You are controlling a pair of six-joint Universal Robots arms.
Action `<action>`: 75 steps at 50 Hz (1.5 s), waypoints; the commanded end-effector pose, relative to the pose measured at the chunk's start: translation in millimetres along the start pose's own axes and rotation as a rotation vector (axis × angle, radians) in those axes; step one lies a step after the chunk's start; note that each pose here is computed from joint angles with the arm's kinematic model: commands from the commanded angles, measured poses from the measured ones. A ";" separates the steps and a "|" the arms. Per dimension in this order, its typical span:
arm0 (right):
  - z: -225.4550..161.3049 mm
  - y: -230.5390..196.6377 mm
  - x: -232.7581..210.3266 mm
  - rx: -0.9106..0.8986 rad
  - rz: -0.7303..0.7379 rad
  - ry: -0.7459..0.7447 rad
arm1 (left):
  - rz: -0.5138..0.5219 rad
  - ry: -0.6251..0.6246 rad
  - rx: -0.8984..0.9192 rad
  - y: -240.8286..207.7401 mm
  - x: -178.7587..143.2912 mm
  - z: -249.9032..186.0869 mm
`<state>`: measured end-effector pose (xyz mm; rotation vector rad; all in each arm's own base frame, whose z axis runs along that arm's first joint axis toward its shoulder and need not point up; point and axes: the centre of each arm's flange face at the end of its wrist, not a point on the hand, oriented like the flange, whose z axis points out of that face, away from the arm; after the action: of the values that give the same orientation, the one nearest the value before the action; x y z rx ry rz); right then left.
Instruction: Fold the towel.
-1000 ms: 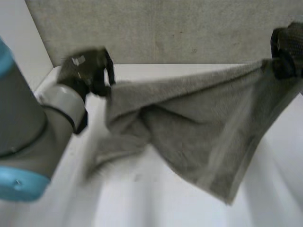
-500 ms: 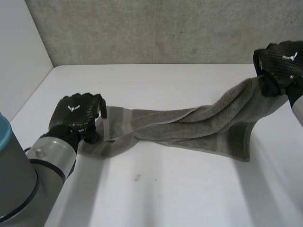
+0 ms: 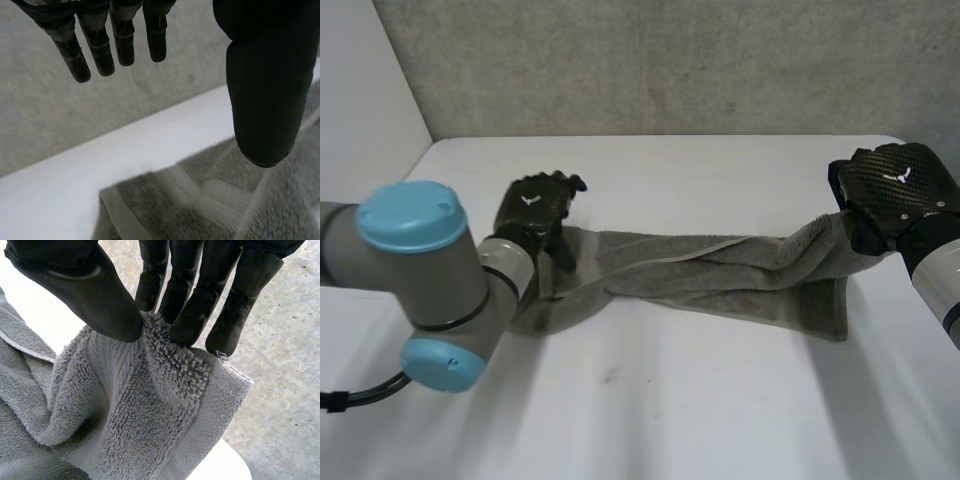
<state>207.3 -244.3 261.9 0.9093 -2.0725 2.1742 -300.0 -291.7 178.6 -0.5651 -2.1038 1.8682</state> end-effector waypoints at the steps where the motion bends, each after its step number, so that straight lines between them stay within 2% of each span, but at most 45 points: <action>1: 1.3 6.7 -3.1 0.001 -0.003 -0.003 | 0.098 0.012 -0.107 33.5 0.4 23.8; 15: 3.9 14.6 -4.2 -0.025 0.001 -0.008 | 0.129 -0.004 -0.145 48.1 -6.5 34.7; 24: 5.1 15.9 -4.0 -0.017 -0.001 -0.003 | 0.133 -0.007 -0.204 60.5 -9.1 21.5; 52: 5.9 28.9 -11.5 -0.057 -0.037 -0.028 | 0.134 -0.014 -0.109 55.9 -9.3 46.7; 75: 8.9 31.4 -9.2 -0.059 -0.041 -0.020 | 0.138 0.003 -0.167 62.9 -7.5 43.7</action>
<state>206.4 -252.4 229.7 0.9610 -2.1011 2.0806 -307.7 -331.3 109.3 -0.7604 -2.2687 1.7909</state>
